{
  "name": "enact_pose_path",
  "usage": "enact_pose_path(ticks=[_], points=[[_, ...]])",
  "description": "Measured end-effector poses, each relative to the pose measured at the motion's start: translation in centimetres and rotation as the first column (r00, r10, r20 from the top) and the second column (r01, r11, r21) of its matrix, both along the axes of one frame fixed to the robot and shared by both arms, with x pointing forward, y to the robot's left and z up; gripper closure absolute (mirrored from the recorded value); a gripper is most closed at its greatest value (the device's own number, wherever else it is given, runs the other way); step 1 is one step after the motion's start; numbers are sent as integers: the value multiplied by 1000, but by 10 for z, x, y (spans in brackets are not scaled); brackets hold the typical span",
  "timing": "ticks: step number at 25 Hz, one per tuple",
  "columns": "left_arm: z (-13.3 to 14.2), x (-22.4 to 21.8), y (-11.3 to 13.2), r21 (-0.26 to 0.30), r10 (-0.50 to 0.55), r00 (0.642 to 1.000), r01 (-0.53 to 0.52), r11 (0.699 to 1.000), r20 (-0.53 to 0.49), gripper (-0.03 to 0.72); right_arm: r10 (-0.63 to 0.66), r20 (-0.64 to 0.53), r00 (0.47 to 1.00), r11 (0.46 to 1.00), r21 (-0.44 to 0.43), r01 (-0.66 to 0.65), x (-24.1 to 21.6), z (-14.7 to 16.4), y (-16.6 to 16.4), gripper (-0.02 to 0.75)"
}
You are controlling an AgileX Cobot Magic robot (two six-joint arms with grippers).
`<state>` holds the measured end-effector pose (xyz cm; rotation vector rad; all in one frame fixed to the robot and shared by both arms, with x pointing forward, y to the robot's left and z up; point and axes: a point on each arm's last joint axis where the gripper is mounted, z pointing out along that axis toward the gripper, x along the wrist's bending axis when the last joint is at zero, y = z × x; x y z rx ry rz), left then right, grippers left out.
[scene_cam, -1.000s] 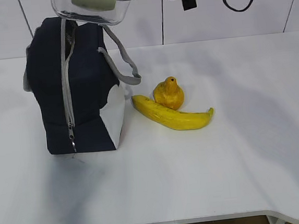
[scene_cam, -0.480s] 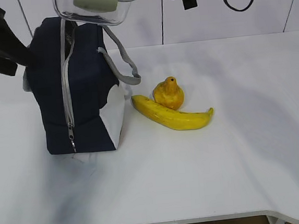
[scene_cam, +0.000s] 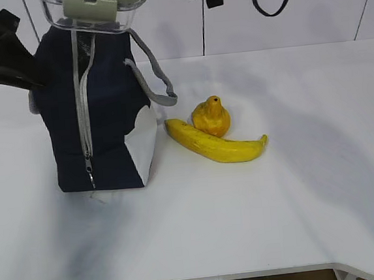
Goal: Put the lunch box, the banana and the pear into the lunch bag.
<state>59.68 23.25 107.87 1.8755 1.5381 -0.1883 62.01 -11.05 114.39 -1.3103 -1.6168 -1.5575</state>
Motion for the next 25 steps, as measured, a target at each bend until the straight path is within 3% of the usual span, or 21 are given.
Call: enact_pose_path(ticks=[2,4,14,25], points=[[0,1,0,2,1,1000,-1,1000,8,636,-6,11,1000,1000,-4,6,0,-2,6,352],[0,1,0,3,1,1000,-1,1000,11,682,-13,10,1000,1000,-4,13,2,-6,11,352],[0,-2,0,1,-19,1000,19,1000,-10,692,-109,-35,993,994,-21,108,25,-37,17,352],[0,-2,2,24,-29,999,30,999,-15,692,-188,-129,974,979,61,197,43,-55,20,352]])
